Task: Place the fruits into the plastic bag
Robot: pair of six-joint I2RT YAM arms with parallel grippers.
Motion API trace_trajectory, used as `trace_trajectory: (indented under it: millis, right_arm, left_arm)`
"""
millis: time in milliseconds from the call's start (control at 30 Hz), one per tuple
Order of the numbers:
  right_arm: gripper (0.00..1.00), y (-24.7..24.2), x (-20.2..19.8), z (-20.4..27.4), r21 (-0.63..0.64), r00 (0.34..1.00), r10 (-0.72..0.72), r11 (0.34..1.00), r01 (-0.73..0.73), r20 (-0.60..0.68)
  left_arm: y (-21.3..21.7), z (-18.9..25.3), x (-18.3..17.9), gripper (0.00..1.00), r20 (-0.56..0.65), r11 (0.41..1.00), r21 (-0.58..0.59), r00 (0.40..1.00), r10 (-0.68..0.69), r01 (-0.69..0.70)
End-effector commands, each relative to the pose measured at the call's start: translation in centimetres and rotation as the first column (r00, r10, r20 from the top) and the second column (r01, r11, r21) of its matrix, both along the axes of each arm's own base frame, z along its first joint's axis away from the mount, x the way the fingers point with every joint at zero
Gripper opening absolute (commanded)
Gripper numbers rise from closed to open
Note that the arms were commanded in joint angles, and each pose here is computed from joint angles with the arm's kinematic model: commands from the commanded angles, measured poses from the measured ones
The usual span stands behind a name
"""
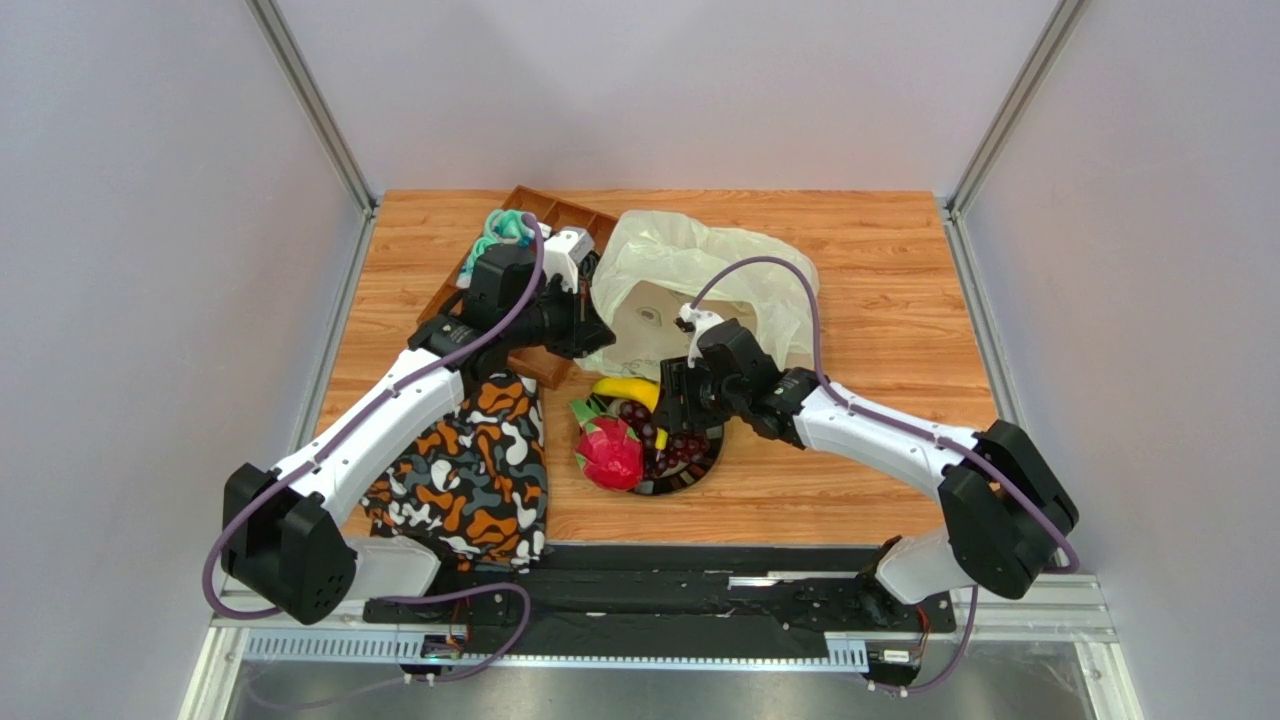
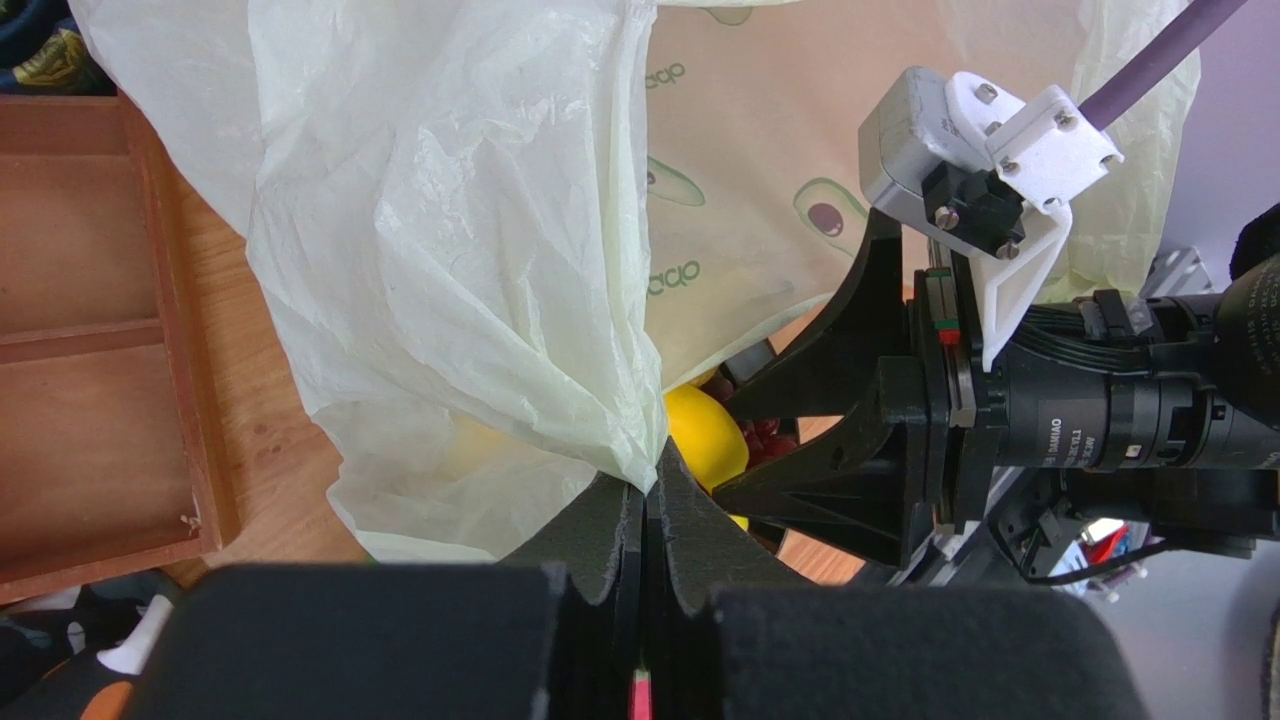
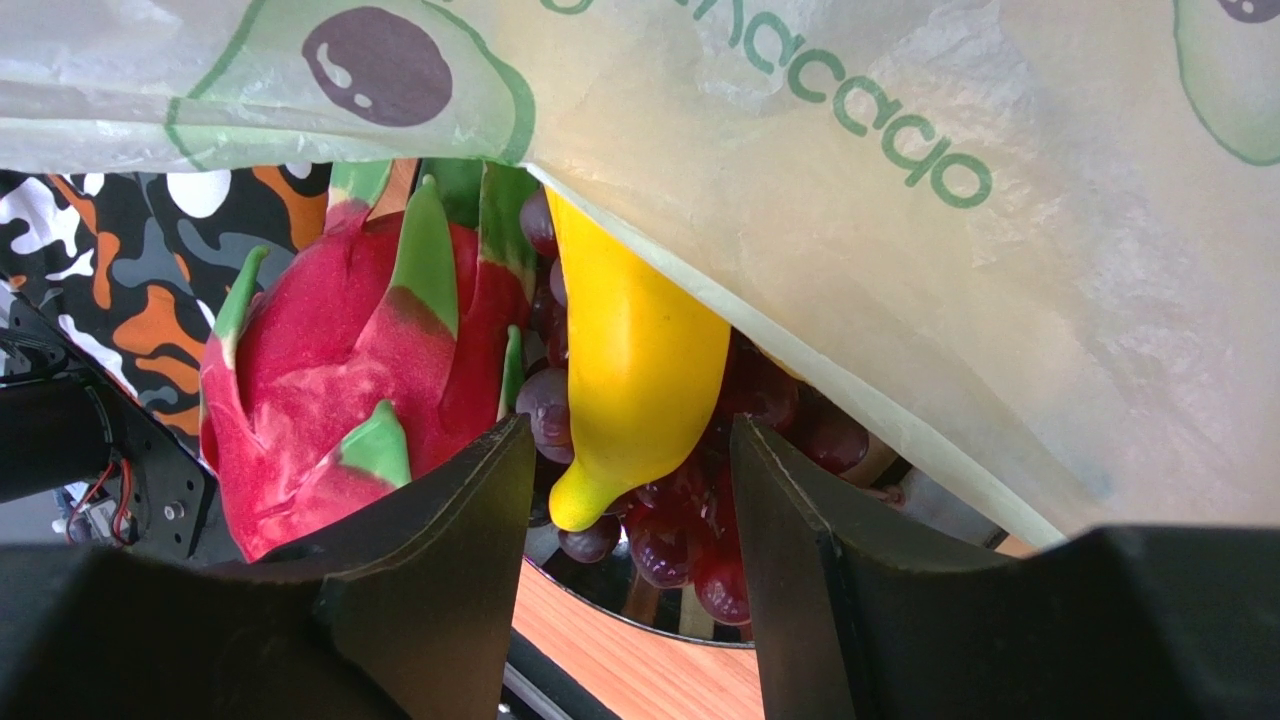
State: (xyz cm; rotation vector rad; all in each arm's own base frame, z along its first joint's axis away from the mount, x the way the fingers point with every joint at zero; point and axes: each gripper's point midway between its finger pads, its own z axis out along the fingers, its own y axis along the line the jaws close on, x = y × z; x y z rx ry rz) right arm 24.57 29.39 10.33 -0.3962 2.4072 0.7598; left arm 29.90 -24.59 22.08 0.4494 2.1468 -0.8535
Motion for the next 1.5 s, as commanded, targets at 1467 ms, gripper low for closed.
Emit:
trace_trajectory:
  millis: [1467]
  right_arm:
    - [0.28, -0.1, 0.1, 4.5, 0.094, 0.993, -0.002, 0.996, -0.009, 0.115]
  left_arm:
    - [0.6, 2.4, 0.5, 0.00, 0.105, 1.000, 0.008, 0.994, 0.020, -0.021]
